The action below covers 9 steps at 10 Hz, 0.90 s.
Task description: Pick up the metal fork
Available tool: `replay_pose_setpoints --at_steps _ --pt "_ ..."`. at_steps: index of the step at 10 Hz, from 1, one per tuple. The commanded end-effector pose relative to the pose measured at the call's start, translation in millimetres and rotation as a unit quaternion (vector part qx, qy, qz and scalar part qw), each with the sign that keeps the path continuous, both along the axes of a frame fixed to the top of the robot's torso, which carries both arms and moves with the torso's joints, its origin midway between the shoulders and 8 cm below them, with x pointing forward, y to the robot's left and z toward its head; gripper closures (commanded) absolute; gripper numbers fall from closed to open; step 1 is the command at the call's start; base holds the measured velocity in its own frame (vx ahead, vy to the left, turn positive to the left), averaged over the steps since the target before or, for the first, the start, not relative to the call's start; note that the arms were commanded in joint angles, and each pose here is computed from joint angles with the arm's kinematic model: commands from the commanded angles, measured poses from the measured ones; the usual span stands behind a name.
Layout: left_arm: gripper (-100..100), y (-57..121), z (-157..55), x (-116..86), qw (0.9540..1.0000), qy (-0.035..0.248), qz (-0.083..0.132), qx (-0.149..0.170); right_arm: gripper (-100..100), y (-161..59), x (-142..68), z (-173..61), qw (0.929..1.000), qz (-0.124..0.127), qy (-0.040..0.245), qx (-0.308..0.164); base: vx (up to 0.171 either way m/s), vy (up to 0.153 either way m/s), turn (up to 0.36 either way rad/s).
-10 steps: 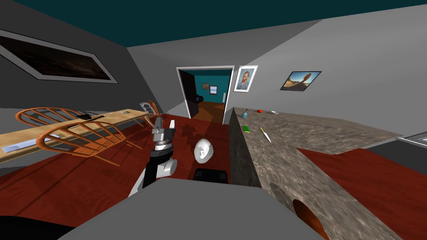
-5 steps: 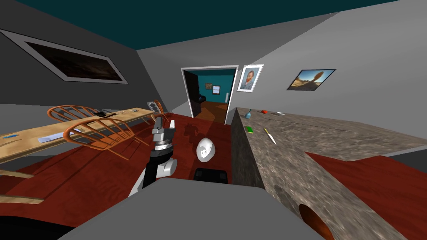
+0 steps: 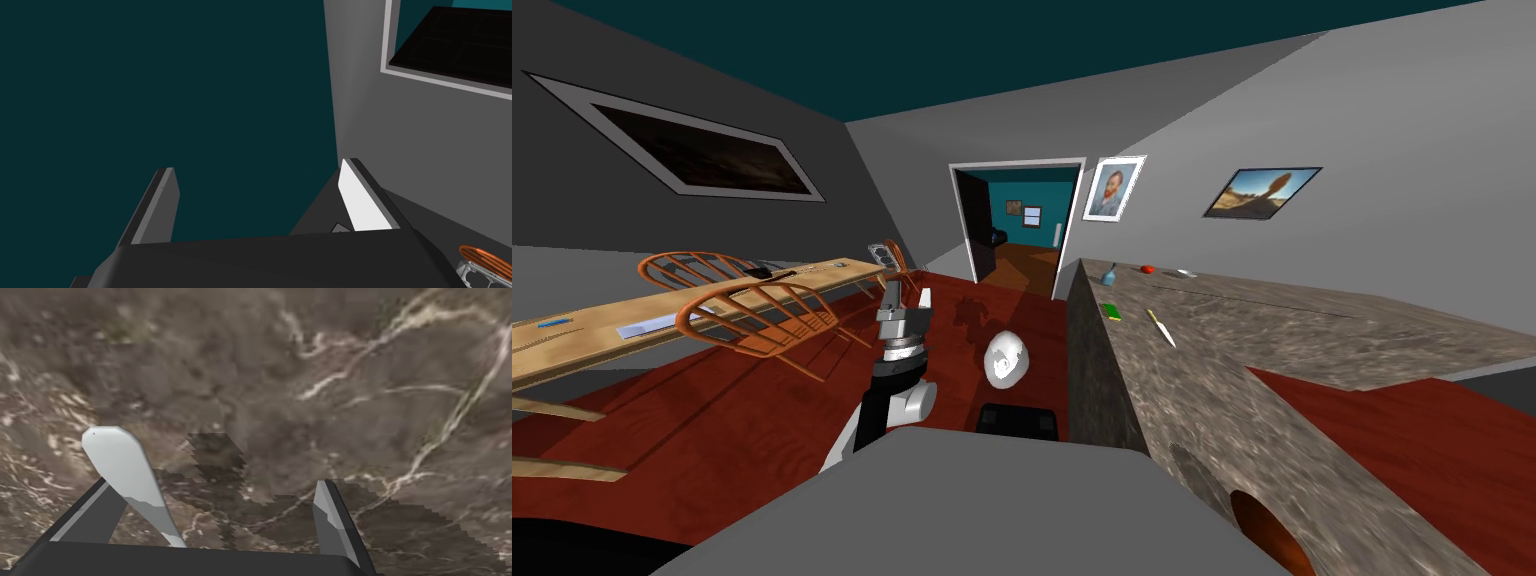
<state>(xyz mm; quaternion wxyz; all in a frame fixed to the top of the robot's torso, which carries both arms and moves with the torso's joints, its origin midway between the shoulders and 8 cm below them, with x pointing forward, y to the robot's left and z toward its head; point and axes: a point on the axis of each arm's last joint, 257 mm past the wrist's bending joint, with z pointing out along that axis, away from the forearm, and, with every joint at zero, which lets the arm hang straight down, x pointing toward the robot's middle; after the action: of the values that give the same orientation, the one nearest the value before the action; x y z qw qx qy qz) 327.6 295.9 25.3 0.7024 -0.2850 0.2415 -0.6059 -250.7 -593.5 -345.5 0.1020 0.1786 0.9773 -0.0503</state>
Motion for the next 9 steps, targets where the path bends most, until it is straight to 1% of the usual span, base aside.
replay_pose_setpoints --at_steps 1,3,4,5,6,7,8,9 --pt "0 0.0 0 0 1.0000 0.000 0.000 0.000 -100 0 0 0 1.0000 0.000 0.000 0.000 0.000 0.000 0.000" --pt "0 0.0 0 0 1.0000 0.000 0.000 0.000 -100 0 0 0 1.0000 0.000 0.000 0.000 0.005 -0.005 -0.017" --pt "0 0.0 0 0 1.0000 0.000 0.000 0.000 -100 -1 3 -8 0.9998 -0.013 -0.005 0.010 -0.062 0.060 0.193" --pt "0 -0.1 0 0 1.0000 0.000 0.000 0.000 -100 -7 -1 -7 0.9999 -0.016 0.000 0.004 -0.089 0.047 0.106" --pt "0 -0.1 0 0 1.0000 0.000 0.000 0.000 -100 -5 2 -15 0.9994 -0.028 -0.005 0.017 -0.120 0.072 0.175" --pt "0 -0.1 0 0 1.0000 0.000 0.000 0.000 -100 -12 1 -14 0.9995 -0.030 -0.004 0.010 -0.114 0.062 0.103" --pt "0 -0.1 0 0 1.0000 0.000 0.000 0.000 -100 -14 -2 -13 0.9995 -0.032 -0.001 0.007 -0.057 0.026 -0.006" --pt "0 0.0 0 0 1.0000 0.000 0.000 0.000 -100 -11 5 -21 0.9988 -0.042 -0.007 0.022 -0.088 0.051 0.152"
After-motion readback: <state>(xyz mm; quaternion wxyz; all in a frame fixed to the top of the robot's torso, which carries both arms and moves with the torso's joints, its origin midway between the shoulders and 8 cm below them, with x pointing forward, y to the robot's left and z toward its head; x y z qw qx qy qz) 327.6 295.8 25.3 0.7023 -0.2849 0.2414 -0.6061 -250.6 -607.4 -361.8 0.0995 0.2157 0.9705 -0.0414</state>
